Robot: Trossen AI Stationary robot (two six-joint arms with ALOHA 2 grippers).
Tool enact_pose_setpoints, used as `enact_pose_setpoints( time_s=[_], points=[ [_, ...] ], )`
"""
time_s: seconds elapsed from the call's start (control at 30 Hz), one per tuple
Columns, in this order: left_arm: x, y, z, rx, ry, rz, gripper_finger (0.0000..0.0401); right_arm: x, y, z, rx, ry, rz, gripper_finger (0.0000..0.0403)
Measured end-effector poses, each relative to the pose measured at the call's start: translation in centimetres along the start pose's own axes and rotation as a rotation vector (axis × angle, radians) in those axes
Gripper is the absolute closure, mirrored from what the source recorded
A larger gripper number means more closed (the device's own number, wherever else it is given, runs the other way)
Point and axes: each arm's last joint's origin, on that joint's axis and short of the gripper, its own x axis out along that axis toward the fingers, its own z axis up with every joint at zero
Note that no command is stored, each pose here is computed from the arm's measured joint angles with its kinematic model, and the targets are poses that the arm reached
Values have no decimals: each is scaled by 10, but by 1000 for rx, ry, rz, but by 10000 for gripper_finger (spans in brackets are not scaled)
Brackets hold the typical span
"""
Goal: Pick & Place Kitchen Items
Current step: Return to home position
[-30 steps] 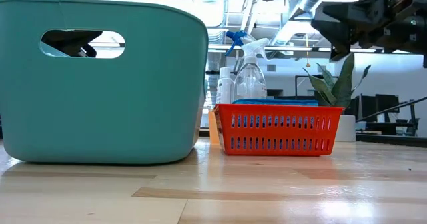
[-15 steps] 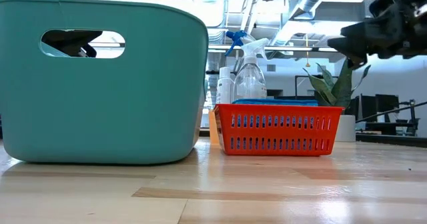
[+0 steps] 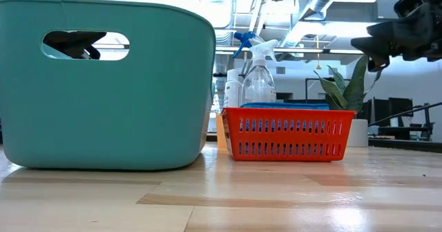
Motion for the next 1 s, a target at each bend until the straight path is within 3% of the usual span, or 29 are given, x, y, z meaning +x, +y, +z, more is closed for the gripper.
enact_pose_setpoints(
  time_s=[0.57, 0.83, 1.0],
  points=[
    [0, 0, 1, 1, -5, -2, 385, 0, 0, 0, -22, 0, 1, 230],
    [0, 0, 1, 1, -5, -2, 385, 1, 0, -1, 120, 11, 0, 230],
    [0, 0, 1, 1, -5, -2, 385, 1, 0, -1, 125, 10, 0, 230]
  ],
)
